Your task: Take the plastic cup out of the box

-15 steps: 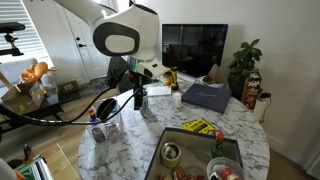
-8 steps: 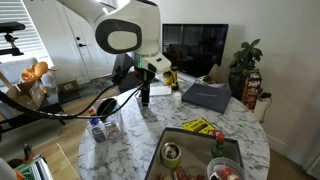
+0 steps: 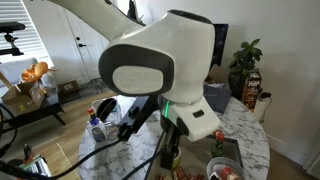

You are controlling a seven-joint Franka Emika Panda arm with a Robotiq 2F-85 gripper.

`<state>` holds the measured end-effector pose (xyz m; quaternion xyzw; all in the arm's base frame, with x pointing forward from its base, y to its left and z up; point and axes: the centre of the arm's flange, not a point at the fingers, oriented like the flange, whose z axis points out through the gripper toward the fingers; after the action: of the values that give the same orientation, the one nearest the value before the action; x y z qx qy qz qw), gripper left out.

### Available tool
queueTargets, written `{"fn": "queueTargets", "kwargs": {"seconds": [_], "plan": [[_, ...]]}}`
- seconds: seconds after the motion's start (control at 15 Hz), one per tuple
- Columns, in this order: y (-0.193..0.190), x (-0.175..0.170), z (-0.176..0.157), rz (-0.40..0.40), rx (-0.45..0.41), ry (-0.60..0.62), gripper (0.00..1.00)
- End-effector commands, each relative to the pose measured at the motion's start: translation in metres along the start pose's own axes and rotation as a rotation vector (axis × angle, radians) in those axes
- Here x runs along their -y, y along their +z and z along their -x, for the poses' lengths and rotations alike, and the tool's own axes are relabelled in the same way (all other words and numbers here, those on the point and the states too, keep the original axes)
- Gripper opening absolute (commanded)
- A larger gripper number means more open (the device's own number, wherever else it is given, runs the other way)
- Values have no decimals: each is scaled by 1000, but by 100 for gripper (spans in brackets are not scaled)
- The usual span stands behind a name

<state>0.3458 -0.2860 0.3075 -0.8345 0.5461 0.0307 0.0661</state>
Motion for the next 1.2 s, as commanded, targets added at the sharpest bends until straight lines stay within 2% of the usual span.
{"fn": "queueTargets", "kwargs": {"seconds": [0.0,0.13,0.27,0.6,0.8,1.07,1.13], "plan": [[3,-7,-3,4,6,18,100],[7,-6,-3,10,12,27,100],[18,-2,-23,-49,35,159,100],[34,-31,-86,-151,-31,428,100],[44,-36,-109,-171,-97,568,100],[63,-23,-121,-127,-122,616,100],[71,-22,-124,-109,-120,625,94]]}}
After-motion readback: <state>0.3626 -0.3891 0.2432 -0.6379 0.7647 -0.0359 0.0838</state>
